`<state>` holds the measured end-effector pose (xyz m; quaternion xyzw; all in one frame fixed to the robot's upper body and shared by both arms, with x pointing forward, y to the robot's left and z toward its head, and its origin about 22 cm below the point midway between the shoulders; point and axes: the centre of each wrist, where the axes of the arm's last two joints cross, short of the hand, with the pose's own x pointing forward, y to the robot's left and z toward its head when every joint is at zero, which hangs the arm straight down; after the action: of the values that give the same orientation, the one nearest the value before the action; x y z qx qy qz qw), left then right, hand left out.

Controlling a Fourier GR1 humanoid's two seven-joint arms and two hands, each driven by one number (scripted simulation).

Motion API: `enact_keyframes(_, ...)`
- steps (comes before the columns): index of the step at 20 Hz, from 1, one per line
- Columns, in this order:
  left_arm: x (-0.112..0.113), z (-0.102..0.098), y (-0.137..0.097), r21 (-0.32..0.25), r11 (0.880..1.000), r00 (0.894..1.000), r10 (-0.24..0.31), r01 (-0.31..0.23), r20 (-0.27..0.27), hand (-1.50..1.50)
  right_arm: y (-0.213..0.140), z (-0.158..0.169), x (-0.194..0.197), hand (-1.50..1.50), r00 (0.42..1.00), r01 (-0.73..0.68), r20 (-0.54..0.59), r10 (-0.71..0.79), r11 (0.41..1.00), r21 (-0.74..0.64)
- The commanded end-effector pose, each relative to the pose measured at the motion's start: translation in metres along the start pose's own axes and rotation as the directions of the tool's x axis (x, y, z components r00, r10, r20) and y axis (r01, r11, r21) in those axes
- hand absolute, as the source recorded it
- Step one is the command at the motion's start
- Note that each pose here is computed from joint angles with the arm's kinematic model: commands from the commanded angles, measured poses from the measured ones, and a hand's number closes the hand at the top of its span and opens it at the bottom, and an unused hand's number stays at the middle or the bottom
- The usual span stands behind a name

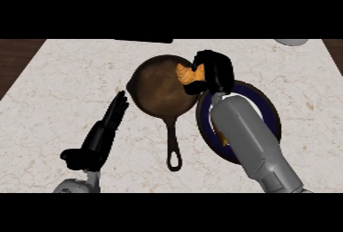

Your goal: Pick the croissant from the plate and place it in the pan

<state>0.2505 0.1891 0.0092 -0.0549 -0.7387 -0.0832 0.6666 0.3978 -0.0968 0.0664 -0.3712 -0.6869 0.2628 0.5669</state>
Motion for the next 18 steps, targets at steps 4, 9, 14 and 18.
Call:
enact_keyframes(4, -0.002, -0.005, -0.007, -0.035, 0.999, 1.000, 0.005, -0.005, 0.011, 0.00, 0.008, 0.001, 0.049, 1.50, 0.973, 0.006, -0.221, -0.061, 0.971, -0.238)
enact_keyframes(9, 0.004, -0.010, -0.006, -0.028, 1.000, 0.999, -0.007, 0.008, 0.039, 0.00, 0.018, -0.004, 0.073, 1.50, 0.967, -0.161, -0.243, 0.074, 0.919, -0.360)
enact_keyframes(14, -0.002, -0.014, -0.007, -0.015, 1.000, 0.999, 0.006, -0.006, 0.037, 0.00, 0.028, 0.000, 0.073, 1.50, 0.963, -0.180, -0.262, 0.058, 0.864, -0.469)
enact_keyframes(18, 0.010, -0.013, -0.006, -0.011, 1.000, 0.998, -0.008, 0.009, 0.055, 0.00, 0.025, -0.011, 0.068, 1.50, 0.958, -0.199, -0.282, 0.055, 0.836, -0.511)
